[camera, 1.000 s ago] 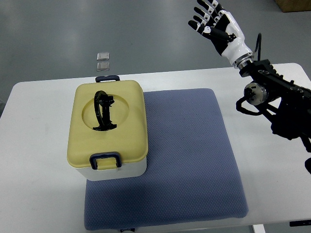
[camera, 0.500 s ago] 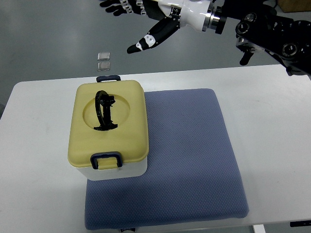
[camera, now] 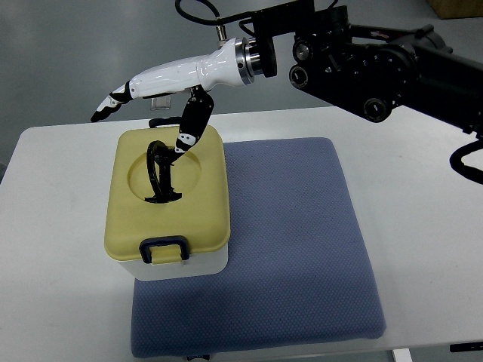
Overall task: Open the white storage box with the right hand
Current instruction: 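Swing the right hand up and over toward the lid's black handle, then lower the right hand onto the black handle and close fingers around it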
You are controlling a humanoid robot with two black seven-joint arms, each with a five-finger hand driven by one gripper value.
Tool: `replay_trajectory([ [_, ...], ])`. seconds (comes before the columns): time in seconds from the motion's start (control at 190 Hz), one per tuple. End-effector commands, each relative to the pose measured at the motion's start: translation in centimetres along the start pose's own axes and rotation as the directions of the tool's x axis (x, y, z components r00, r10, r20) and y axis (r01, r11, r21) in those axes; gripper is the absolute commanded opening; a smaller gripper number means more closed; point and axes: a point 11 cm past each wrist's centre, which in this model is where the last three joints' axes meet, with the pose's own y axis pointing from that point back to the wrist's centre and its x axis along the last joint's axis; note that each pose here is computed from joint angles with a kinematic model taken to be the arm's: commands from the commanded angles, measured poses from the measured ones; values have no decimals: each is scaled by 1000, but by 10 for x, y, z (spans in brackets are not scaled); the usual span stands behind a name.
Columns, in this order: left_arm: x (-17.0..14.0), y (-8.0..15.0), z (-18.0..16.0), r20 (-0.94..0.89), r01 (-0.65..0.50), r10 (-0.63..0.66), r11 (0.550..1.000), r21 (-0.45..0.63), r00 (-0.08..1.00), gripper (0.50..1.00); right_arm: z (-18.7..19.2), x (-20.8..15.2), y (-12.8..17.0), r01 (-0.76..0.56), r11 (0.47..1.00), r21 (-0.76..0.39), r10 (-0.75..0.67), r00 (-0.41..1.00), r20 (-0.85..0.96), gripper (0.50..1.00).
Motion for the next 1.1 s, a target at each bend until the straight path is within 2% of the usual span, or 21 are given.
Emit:
replay_trajectory([
  [0.0, 0, 0, 0, 0, 0, 0, 1000, 0, 1000, 1000, -9, 1, -9, 52, 999, -10, -53, 995, -85, 909],
  [0.079, 0, 0, 0, 0, 0, 0, 1000, 0, 1000, 1000, -12, -1, -16, 94, 995, -31, -97, 983, -153, 901],
  [0.153, 0, 0, 0, 0, 0, 0, 1000, 0, 1000, 1000, -15, -6, -23, 122, 992, -37, -126, 974, -187, 866],
  [0.4, 0, 0, 0, 0, 0, 0, 1000, 0, 1000, 1000, -6, -32, -30, 211, 974, -78, -223, 949, -223, 860],
  [0.458, 0, 0, 0, 0, 0, 0, 1000, 0, 1000, 1000, -3, -34, -30, 200, 976, -85, -215, 946, -241, 832],
  [0.521, 0, 0, 0, 0, 0, 0, 1000, 0, 1000, 1000, -1, -34, -30, 181, 980, -83, -197, 947, -255, 823],
  [0.558, 0, 0, 0, 0, 0, 0, 1000, 0, 1000, 1000, -1, -34, -31, 170, 982, -81, -186, 946, -266, 797],
  [0.663, 0, 0, 0, 0, 0, 0, 1000, 0, 1000, 1000, -1, -33, -31, 160, 984, -78, -175, 945, -276, 791],
  [0.9, 0, 0, 0, 0, 0, 0, 1000, 0, 1000, 1000, -2, -33, -32, 159, 984, -74, -174, 943, -282, 697],
  [1.095, 0, 0, 0, 0, 0, 0, 1000, 0, 1000, 1000, 1, -41, -32, 162, 984, -72, -176, 948, -265, 695],
])
